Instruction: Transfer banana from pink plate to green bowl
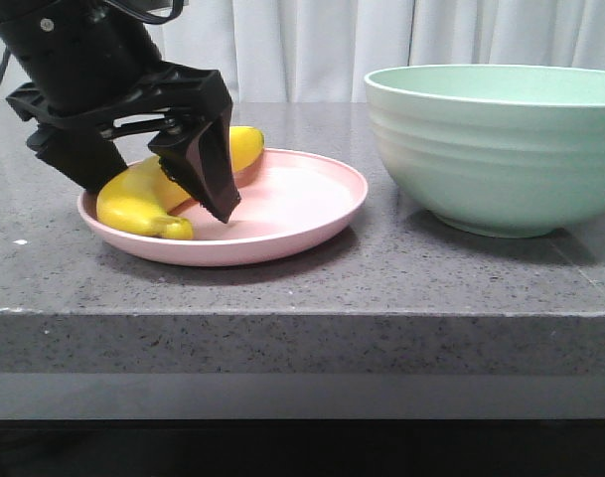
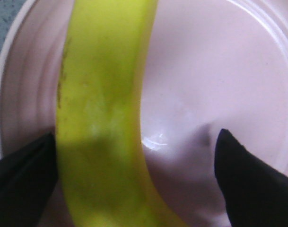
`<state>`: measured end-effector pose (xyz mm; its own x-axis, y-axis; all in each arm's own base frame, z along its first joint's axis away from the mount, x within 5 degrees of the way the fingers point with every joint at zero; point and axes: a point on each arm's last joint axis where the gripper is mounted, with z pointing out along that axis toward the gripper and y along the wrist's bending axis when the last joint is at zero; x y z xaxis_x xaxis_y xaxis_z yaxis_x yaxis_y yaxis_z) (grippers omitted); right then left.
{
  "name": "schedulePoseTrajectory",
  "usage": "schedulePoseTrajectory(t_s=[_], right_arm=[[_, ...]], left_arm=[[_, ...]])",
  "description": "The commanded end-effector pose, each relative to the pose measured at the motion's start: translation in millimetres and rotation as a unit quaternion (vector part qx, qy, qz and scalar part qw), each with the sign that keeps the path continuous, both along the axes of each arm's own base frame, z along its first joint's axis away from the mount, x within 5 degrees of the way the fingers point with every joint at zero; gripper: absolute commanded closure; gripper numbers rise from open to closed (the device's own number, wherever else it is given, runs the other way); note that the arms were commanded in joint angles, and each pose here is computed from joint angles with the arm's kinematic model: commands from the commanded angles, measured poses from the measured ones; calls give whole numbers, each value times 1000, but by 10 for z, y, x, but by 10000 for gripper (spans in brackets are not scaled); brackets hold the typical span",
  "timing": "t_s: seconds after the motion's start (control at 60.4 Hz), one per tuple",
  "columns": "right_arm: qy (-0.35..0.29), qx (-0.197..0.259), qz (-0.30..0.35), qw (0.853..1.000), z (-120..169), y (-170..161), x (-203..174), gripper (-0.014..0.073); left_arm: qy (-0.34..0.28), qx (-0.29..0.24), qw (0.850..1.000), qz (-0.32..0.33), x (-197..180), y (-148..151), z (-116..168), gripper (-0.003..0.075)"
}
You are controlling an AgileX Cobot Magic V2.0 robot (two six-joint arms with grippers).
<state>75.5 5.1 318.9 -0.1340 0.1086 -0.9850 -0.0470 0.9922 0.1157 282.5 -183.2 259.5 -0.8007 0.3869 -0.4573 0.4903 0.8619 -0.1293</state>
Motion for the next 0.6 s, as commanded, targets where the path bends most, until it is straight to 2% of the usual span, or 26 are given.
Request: schedulePoseTrajectory(t_s=[0.0,0.315,0.579], right_arm=[[-45,-2,-6,999,164,-10,15,-48],[-45,-2,-6,999,164,-10,15,-48],[-45,-2,-6,999,164,-10,15,-48]], left_arm=[[-43,-34,998,6,11,-31,226,141],[-79,-51,996,12,73,-47,268,433],[-96,-61,993,15,89,-53,305,596]])
